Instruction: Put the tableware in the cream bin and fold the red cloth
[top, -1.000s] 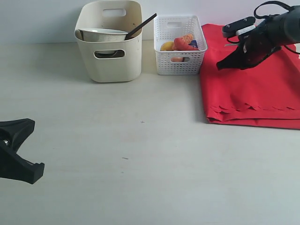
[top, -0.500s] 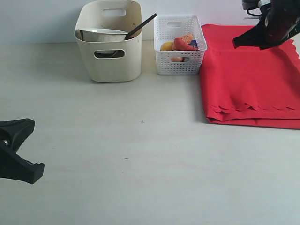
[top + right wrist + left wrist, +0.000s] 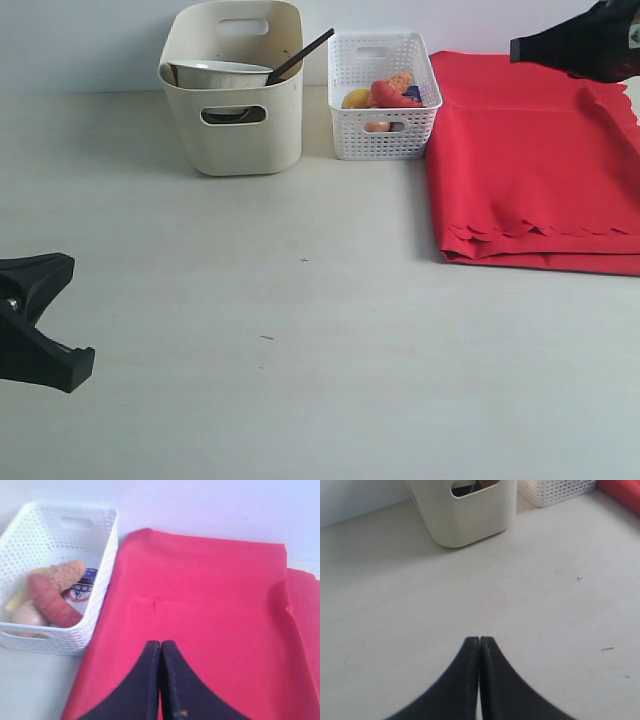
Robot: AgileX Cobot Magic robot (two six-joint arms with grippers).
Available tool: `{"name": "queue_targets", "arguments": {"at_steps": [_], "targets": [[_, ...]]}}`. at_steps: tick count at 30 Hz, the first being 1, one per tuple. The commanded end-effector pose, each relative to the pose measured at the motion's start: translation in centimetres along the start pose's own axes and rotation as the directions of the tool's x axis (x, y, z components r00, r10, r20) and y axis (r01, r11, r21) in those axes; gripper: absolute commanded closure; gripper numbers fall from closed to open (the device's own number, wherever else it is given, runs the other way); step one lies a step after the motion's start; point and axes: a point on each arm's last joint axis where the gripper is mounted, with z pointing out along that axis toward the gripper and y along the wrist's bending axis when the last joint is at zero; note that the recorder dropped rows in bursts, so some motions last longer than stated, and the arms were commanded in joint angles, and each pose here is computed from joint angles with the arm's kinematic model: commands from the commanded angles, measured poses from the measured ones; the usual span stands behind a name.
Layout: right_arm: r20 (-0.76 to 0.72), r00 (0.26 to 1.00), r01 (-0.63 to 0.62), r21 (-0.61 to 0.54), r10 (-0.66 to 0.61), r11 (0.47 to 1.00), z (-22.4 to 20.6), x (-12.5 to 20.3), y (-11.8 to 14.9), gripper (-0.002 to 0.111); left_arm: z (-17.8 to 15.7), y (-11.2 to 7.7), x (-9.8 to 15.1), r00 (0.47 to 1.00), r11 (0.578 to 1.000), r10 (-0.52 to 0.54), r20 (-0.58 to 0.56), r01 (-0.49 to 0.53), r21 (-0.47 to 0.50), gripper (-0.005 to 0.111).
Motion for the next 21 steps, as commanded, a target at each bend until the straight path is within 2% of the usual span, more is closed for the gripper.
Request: {"name": "queue_targets", "arguments": {"at_steps": [1, 5, 7, 21], "targets": [[0.124, 0.992, -0.007, -0.074, 0.016, 0.997, -2.9, -0.2, 0.6, 0.108, 0.0, 0.2, 0.0, 1.000, 1.000, 0.007, 0.008, -0.007, -0.011, 0.104], [0.209, 0.977, -0.017, -0.116, 0.041, 0.993, -5.0, -0.8, 0.9, 0.108, 0.0, 0.2, 0.0, 1.000, 1.000, 0.007, 0.008, -0.007, -0.011, 0.104], [0.228, 0.969, -0.063, -0.133, 0.092, 0.989, -5.8, -1.0, 1.0, 0.108, 0.0, 0.2, 0.0, 1.000, 1.000, 0.007, 0.008, -0.007, -0.011, 0.104], [0.228, 0.969, -0.070, -0.135, 0.099, 0.988, -5.9, -1.0, 1.0, 0.108, -0.4, 0.4, -0.3, 0.999, 1.000, -0.010, 0.035, 0.010, -0.006, 0.104]]}}
